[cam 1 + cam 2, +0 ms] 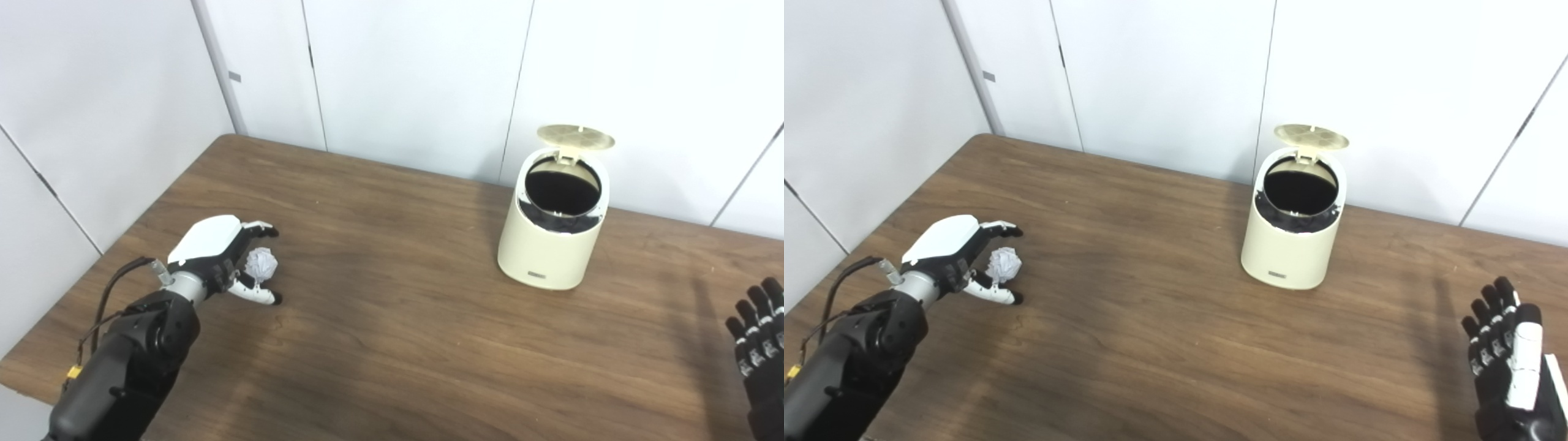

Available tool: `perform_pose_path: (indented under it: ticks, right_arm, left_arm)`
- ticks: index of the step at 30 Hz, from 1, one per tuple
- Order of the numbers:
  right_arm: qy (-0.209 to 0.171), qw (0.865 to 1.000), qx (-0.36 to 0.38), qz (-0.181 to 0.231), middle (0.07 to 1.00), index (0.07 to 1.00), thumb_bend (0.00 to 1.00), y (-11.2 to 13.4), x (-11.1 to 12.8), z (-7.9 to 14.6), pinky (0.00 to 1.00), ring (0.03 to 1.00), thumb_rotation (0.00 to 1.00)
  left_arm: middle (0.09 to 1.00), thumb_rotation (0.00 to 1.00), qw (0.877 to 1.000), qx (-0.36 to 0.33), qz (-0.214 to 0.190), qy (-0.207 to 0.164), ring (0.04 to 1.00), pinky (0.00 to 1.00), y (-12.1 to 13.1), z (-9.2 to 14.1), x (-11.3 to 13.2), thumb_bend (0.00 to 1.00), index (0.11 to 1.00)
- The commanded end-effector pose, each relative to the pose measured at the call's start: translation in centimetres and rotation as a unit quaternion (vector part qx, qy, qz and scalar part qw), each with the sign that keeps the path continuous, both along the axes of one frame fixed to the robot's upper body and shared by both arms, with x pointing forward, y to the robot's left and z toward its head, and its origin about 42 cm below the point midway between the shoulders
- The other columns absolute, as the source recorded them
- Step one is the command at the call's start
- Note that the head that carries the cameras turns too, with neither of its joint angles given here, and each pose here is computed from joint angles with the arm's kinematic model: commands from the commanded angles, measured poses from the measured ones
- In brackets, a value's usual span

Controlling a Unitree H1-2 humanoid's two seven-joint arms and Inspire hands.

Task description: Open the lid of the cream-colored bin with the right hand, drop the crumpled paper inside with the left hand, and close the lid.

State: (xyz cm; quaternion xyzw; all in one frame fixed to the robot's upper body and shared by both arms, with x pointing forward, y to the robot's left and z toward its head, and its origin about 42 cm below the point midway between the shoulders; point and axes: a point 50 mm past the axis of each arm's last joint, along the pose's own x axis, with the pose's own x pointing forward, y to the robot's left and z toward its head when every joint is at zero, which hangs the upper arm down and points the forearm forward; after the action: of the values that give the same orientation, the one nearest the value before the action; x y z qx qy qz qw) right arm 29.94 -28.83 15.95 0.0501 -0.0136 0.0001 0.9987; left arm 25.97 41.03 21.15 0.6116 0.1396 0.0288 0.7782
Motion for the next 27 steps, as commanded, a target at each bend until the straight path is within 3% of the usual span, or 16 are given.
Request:
perform_pose_path:
  ticks: [1,11,27]
  right_arm:
    - [-0.041,0.999,-0.005,0.007,1.0,1.0,0.47,-0.1,0.58,1.13,1.0,1.0,1.0]
    - [-0.046,0.999,0.006,0.015,1.0,1.0,0.43,-0.05,0.71,0.96,1.0,1.0,1.0]
    - [-0.043,0.999,0.014,0.011,1.0,1.0,0.44,-0.08,0.65,0.74,1.0,1.0,1.0]
  left_arm:
    - [0.859,0.14,0.999,0.038,-0.002,-0.02,0.871,0.77,0.72,1.9,0.72,0.84,0.822]
    - [0.86,0.12,0.999,0.044,0.001,-0.002,0.877,0.76,1.22,1.91,1.12,0.82,0.806]
    - [0.808,0.07,1.0,0.009,0.005,-0.017,0.808,0.71,1.28,2.0,1.52,0.8,0.781]
